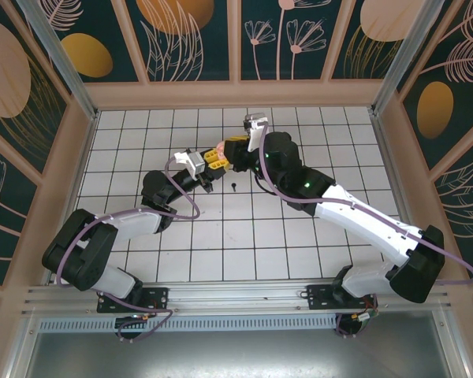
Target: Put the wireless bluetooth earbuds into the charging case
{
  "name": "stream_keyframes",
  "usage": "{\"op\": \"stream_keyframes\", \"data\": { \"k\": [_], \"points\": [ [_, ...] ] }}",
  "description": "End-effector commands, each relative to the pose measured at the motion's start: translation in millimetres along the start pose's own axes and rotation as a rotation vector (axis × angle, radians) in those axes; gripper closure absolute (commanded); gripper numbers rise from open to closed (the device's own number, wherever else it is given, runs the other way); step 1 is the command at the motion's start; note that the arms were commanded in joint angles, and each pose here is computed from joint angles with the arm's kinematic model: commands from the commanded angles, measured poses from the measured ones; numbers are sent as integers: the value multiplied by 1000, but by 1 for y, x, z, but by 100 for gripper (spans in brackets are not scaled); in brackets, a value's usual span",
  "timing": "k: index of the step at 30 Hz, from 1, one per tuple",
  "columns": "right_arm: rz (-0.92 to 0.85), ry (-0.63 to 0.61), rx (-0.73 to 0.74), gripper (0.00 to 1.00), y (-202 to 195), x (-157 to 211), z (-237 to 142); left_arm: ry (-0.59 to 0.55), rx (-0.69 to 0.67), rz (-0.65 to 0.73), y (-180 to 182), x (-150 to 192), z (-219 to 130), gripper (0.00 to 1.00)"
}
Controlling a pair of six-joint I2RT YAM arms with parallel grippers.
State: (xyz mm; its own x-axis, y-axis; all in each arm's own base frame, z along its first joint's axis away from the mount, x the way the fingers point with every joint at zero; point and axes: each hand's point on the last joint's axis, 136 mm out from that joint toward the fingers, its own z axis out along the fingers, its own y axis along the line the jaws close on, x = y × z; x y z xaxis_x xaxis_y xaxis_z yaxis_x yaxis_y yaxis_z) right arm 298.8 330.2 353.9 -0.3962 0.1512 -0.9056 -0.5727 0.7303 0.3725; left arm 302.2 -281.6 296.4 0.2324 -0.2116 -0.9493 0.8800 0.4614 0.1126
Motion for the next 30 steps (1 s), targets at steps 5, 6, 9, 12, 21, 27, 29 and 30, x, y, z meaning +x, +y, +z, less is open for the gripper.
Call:
{"op": "stream_keyframes", "data": {
  "k": [5, 6, 9, 12, 21, 27, 29, 30],
  "points": [
    [28, -38, 11, 79, -8, -8, 0, -59, 33, 32, -7, -18, 2, 100],
    [29, -35, 13, 79, -9, -7, 1, -59, 36, 33, -7, -18, 2, 100],
    [34, -22, 19, 80, -14, -2, 5, -63, 38, 33, -9, -20, 2, 100],
    [37, -7, 12, 81, -13, 3, 9, -64, 38, 35, -9, -21, 2, 100],
    [39, 25, -16, 82, -6, 14, 13, -64, 32, 37, -8, -21, 3, 100],
    [30, 46, 5, 82, -10, 23, 15, -70, 33, 40, -8, -23, 3, 100],
    [27, 58, 8, 83, -10, 28, 17, -71, 34, 41, -8, -24, 3, 100],
    [24, 63, 11, 83, -10, 30, 17, -72, 33, 42, -8, -24, 4, 100]
  ]
}}
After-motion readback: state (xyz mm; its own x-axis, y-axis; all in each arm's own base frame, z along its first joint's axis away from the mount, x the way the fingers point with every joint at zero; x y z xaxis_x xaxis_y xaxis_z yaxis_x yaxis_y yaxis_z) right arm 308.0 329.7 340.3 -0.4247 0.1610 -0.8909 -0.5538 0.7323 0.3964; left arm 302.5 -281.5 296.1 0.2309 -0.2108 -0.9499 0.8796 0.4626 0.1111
